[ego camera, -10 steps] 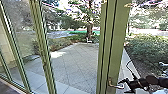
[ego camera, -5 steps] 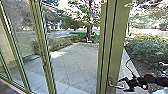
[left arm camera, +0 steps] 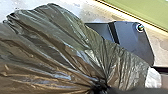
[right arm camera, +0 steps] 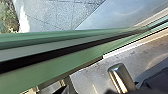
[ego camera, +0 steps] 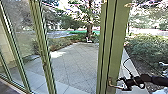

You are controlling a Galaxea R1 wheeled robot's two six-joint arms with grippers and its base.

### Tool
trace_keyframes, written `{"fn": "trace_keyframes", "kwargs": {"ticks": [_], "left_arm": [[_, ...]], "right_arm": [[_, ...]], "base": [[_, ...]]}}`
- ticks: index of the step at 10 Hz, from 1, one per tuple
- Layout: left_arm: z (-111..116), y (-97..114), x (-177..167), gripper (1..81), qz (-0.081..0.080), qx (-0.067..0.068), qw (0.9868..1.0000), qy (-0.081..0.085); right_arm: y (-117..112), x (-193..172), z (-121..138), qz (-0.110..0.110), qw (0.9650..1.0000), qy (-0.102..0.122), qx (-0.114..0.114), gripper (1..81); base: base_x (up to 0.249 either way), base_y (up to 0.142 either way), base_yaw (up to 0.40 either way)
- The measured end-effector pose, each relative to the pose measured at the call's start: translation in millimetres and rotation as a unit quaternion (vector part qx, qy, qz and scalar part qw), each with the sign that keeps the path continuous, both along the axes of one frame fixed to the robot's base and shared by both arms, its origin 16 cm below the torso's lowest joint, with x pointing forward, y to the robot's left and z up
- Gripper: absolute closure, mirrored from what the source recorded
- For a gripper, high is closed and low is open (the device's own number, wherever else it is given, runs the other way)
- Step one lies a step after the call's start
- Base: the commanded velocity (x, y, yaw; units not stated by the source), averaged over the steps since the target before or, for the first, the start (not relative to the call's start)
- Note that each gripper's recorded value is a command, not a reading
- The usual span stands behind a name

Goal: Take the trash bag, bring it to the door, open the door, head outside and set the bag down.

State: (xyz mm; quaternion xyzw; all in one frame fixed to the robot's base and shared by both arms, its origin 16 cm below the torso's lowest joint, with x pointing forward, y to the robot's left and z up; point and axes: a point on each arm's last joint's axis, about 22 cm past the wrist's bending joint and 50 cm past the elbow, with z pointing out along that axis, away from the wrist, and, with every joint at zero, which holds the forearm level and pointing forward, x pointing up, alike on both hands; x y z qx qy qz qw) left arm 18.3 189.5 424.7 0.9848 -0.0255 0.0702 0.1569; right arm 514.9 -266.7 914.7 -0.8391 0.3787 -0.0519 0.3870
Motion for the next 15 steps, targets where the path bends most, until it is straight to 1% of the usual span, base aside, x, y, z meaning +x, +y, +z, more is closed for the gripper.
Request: {"fn": "trace_keyframes", "kwargs": {"ticks": [3, 5, 6, 7, 10, 12, 13, 15], "left_arm": [[0, 0, 0, 81.1, 0.0, 0.0, 1.0, 0.0], [0, 0, 0, 81.1, 0.0, 0.0, 1.0, 0.0], [0, 0, 0, 81.1, 0.0, 0.0, 1.0, 0.0], [0, 0, 0, 81.1, 0.0, 0.0, 1.0, 0.0], [0, -3, 0, 81.1, 0.0, -0.001, 1.0, -0.001], [0, -7, 0, 81.1, -0.001, -0.003, 1.0, -0.002], [0, -7, 0, 81.1, -0.001, -0.003, 1.0, -0.002], [0, -4, 0, 81.1, -0.001, 0.0, 1.0, -0.002]], "right_arm": [[9, 7, -13, -0.002, 1.0, 0.005, -0.001, 1.0], [17, 7, -29, -0.005, 0.9999, 0.014, 0.0, 1.0], [18, 6, -41, -0.009, 0.9997, 0.023, -0.002, 1.0], [17, 7, -48, -0.01, 0.9996, 0.025, -0.006, 1.0], [18, 8, -56, -0.021, 0.9993, 0.031, -0.005, 1.0], [17, 7, -62, -0.036, 0.9986, 0.04, 0.0, 1.0], [15, 6, -68, -0.047, 0.9979, 0.046, 0.004, 1.0], [17, 5, -81, -0.065, 0.9966, 0.049, 0.011, 1.0]], "base": [[0.0, 0.0, 0.0], [0.0, 0.0, 0.0], [0.0, 0.0, 0.0], [0.0, 0.0, 0.0], [0.0, 0.0, 0.0], [0.0, 0.0, 0.0], [0.0, 0.0, 0.0], [0.0, 0.0, 0.0]]}}
